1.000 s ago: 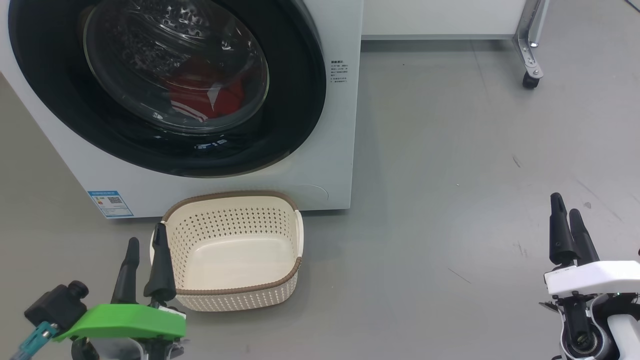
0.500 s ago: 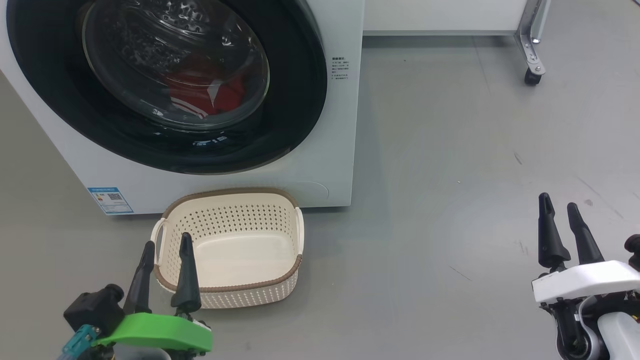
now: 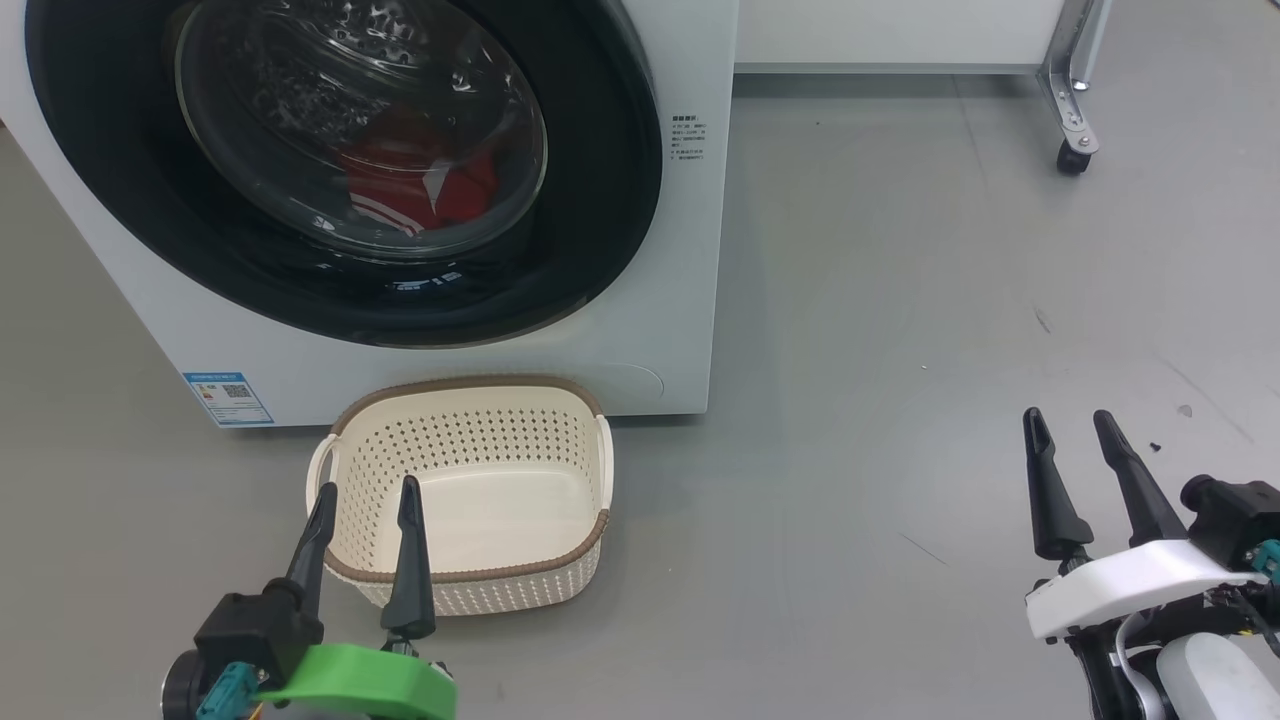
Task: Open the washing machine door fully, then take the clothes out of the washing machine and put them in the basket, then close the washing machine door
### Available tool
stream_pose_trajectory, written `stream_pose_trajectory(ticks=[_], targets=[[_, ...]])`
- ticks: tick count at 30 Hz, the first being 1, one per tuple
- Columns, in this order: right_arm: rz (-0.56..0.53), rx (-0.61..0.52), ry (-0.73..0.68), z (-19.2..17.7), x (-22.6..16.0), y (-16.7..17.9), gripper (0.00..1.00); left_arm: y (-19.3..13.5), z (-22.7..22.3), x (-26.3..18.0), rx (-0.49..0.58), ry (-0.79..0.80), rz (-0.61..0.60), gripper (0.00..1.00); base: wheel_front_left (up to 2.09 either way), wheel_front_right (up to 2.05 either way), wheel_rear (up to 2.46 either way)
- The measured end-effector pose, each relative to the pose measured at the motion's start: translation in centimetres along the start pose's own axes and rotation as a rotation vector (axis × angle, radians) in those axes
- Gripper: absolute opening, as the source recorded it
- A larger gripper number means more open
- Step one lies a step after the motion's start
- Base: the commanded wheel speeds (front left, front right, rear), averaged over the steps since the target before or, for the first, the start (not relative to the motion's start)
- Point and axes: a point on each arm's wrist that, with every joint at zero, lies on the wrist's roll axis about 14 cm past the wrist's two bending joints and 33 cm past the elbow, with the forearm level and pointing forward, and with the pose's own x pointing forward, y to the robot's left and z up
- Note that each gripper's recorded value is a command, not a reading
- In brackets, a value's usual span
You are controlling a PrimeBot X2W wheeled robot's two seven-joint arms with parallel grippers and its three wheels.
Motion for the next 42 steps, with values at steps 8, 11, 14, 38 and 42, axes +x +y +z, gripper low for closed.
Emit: stream_pose_trajectory(ticks=[8, 11, 14, 38, 42], targets=[[0.007, -0.077, 0.023, -1.0, -0.3, 0.3, 1.0, 0.1, -0.6, -0.7, 0.082, 0.005, 0.006, 1.0, 0.0, 0.0, 0.0], [0.005, -0.092, 0.021, -1.1, -0.3, 0.4, 1.0, 0.1, -0.8, -0.8, 0.112, 0.007, 0.001, 1.0, 0.0, 0.0, 0.0], [0.011, -0.106, 0.015, -1.1, -0.3, 0.6, 1.0, 0.5, -1.0, -1.1, 0.14, 0.005, 0.014, 1.0, 0.0, 0.0, 0.0], [-0.018, -0.118, 0.018, -1.7, -0.5, 0.1, 1.0, 1.8, -1.1, -1.1, 0.169, 0.006, 0.054, 1.0, 0.0, 0.0, 0.0], [-0.017, -0.116, 0.017, -1.7, -0.5, 0.2, 1.0, 1.9, -1.2, -1.2, 0.171, 0.011, 0.058, 1.0, 0.0, 0.0, 0.0]])
